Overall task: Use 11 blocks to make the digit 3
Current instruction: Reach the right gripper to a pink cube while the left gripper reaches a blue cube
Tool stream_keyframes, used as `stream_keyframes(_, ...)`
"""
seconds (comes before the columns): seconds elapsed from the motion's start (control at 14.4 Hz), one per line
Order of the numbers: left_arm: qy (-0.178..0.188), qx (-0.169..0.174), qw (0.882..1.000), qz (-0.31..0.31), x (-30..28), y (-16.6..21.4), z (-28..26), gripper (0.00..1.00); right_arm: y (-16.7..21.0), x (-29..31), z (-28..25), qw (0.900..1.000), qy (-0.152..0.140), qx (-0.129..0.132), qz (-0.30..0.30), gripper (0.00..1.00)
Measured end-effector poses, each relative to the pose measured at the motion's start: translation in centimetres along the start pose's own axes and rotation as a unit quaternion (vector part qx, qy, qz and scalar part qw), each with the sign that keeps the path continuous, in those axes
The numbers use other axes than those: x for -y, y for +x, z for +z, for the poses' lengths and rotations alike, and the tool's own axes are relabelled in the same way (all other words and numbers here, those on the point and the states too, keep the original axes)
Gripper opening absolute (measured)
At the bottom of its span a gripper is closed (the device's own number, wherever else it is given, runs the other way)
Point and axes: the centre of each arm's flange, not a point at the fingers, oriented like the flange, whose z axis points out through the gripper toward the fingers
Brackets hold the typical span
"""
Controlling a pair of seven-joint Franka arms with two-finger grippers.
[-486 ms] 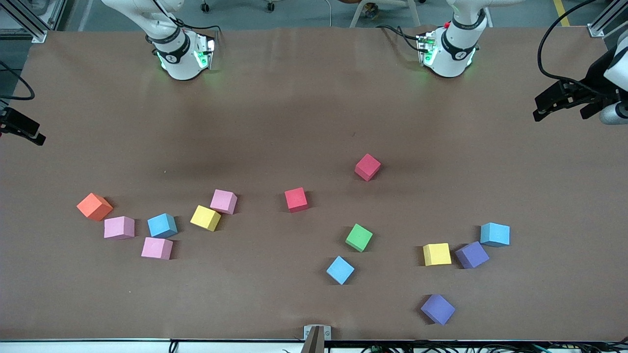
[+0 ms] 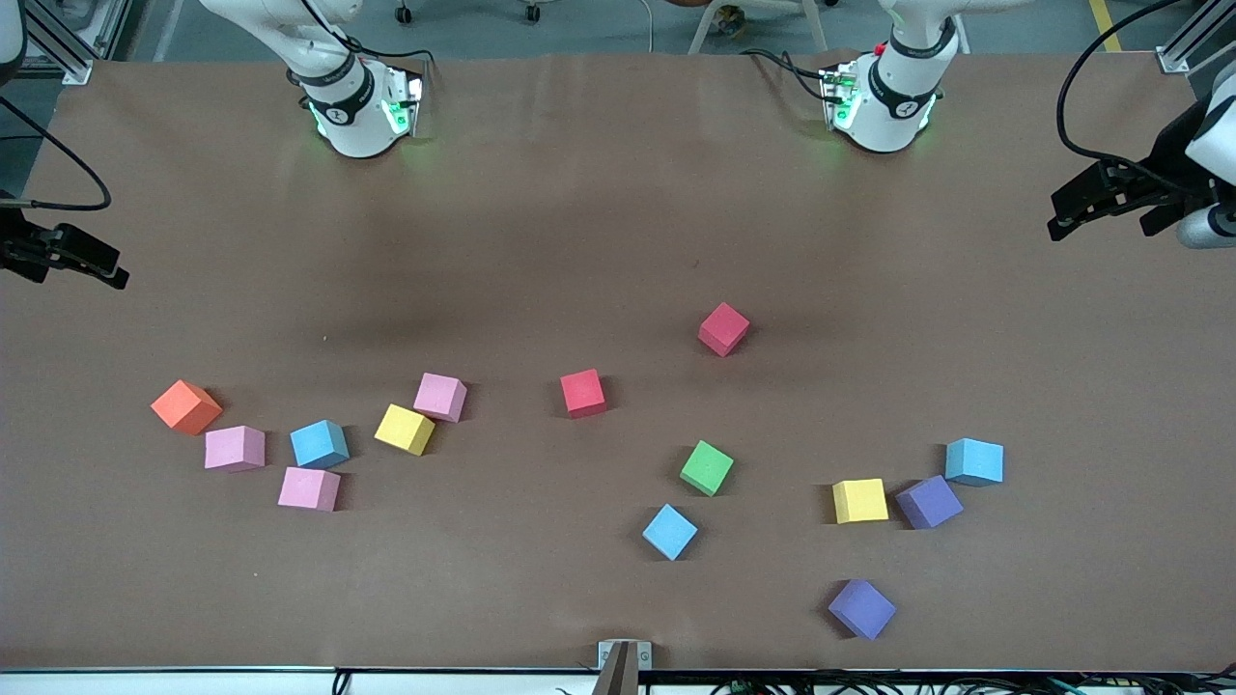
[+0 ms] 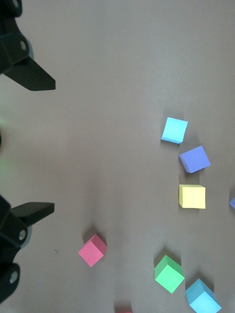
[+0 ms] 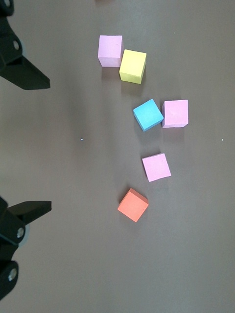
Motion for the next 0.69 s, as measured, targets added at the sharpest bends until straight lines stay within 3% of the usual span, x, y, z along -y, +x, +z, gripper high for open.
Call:
stream_keyframes(0.35, 0.01, 0.057, 0.998, -0.014, 1.9, 4.5, 7.9, 1.0, -0.2, 2.1, 0.1, 1.0, 0.001, 0.007, -0.019, 1.0)
stream_keyframes(0.69, 0.018, 0.053, 0.998, 0.003, 6.6, 11.6, 20.0, 1.0, 1.9, 10.3, 8.2, 0.995, -0.003, 0.066, -0.079, 1.0)
